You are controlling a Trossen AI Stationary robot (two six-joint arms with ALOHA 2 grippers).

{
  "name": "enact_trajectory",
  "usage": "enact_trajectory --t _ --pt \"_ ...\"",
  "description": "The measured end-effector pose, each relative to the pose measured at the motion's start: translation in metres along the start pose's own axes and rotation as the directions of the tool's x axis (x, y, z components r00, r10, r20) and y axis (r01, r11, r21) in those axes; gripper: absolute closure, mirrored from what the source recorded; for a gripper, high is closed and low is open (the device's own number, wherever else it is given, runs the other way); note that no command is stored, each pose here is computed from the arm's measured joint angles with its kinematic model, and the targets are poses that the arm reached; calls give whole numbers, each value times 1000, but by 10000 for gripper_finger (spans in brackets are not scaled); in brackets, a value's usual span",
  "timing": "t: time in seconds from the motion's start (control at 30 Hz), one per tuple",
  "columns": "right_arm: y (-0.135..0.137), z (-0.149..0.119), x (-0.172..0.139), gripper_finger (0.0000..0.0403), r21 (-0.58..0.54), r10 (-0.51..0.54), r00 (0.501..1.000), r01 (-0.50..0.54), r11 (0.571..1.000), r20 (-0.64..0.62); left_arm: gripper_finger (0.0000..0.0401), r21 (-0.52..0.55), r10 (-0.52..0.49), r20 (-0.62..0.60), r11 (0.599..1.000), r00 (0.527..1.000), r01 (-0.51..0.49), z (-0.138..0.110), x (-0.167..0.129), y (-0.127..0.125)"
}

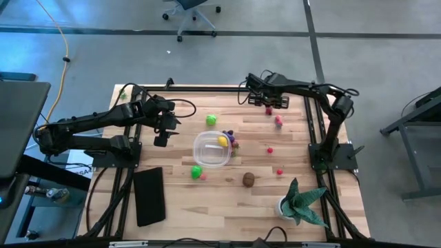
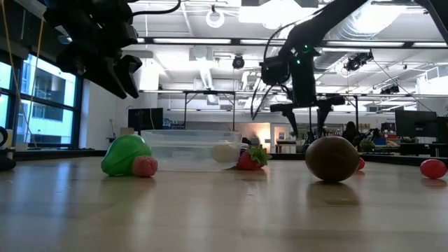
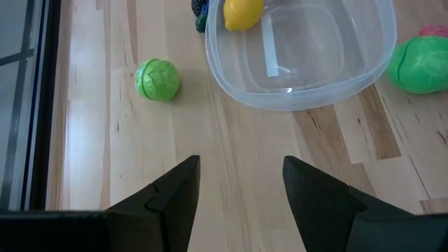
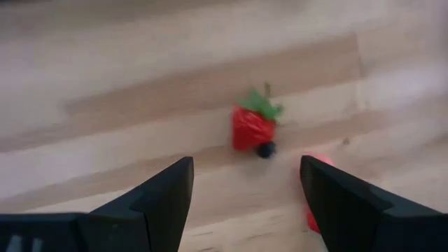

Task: Pick and placing Produce into tupperware
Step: Put the top right strawberry into the transparent bin

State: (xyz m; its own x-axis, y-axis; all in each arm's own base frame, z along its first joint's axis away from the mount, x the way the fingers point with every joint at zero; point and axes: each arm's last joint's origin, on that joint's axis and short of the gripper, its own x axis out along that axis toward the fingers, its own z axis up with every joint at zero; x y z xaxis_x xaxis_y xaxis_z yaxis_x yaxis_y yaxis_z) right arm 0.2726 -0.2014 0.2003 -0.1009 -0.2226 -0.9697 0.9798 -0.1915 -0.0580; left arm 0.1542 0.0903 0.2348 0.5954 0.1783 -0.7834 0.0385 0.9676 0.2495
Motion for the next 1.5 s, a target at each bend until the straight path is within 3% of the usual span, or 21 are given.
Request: enact_trajectory --t 0.4,0.8,1.5 --pt "-11 -10 40 148 72 51 998 -50 996 -19 208 0 0 0 1000 1000 0 0 0 0" --pt "-13 -1 48 148 117 78 996 -83 990 46 208 0 0 0 1000 1000 0 0 0 0" --pt "-17 -4 59 172 129 85 995 -90 988 42 208 0 0 0 1000 1000 0 0 0 0"
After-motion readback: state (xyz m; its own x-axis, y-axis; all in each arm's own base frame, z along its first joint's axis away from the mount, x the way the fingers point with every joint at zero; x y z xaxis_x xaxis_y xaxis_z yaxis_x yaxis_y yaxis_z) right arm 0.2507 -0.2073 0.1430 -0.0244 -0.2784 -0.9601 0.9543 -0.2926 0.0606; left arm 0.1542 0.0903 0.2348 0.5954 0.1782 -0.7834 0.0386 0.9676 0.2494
